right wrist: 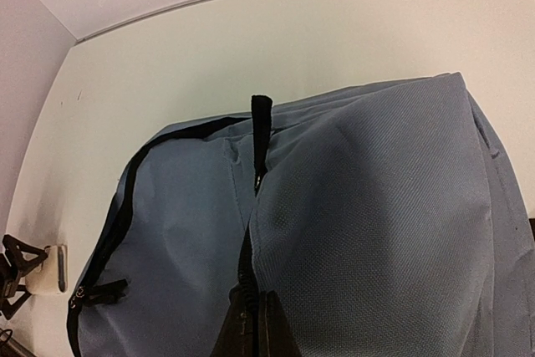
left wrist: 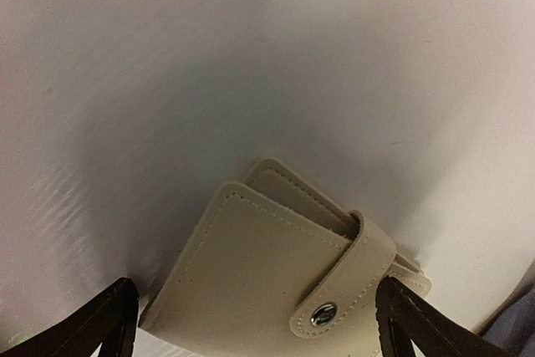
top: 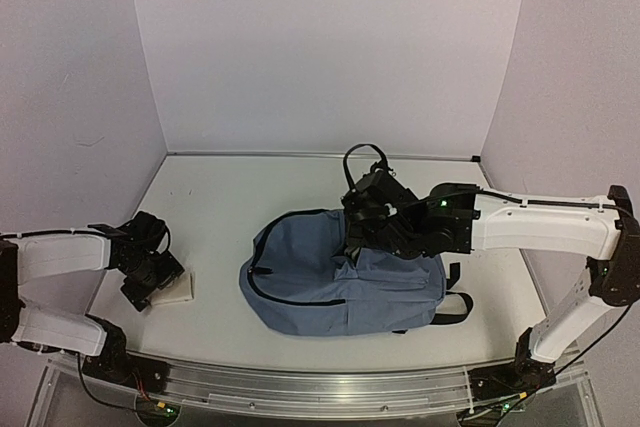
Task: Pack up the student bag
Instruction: Adjust the personal item at the center of the board.
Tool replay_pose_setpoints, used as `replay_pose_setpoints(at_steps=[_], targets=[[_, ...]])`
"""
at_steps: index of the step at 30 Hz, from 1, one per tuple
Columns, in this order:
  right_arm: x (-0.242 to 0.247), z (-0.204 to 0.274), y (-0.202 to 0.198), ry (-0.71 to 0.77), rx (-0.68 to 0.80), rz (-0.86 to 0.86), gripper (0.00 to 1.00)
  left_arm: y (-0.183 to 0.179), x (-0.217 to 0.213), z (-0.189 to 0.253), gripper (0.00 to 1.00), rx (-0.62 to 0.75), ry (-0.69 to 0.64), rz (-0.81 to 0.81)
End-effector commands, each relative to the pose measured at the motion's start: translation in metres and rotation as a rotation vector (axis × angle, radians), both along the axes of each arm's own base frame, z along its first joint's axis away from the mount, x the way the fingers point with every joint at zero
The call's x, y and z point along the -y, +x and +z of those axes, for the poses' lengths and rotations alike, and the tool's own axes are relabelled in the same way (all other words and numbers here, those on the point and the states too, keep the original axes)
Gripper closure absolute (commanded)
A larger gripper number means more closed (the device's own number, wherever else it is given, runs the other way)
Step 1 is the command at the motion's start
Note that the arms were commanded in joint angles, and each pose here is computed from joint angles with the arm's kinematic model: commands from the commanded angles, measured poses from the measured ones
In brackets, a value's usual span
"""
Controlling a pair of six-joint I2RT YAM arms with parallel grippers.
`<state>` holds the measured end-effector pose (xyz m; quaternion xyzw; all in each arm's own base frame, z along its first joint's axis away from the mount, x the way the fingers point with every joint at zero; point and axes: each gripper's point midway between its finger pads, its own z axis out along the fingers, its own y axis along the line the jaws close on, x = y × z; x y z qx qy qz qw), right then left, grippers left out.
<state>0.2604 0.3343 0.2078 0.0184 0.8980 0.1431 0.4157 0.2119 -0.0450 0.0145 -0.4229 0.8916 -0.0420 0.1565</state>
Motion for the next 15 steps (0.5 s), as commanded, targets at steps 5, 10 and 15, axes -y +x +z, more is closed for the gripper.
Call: replay_pose_setpoints(at_steps=[5,10,15], targets=[[-0.007,0.045,0.008,0.134,0.091,-0.022,1.00,0.075,0.076,0.045,0.03,0.255,-0.241,-0.299],[-0.010,0.044,0.008,0.131,0.086,-0.014,1.00,0.079,0.066,0.063,0.01,0.273,-0.153,-0.326],[-0.011,0.043,0.008,0.129,0.084,-0.010,1.00,0.078,0.064,0.079,0.02,0.296,-0.080,-0.456]])
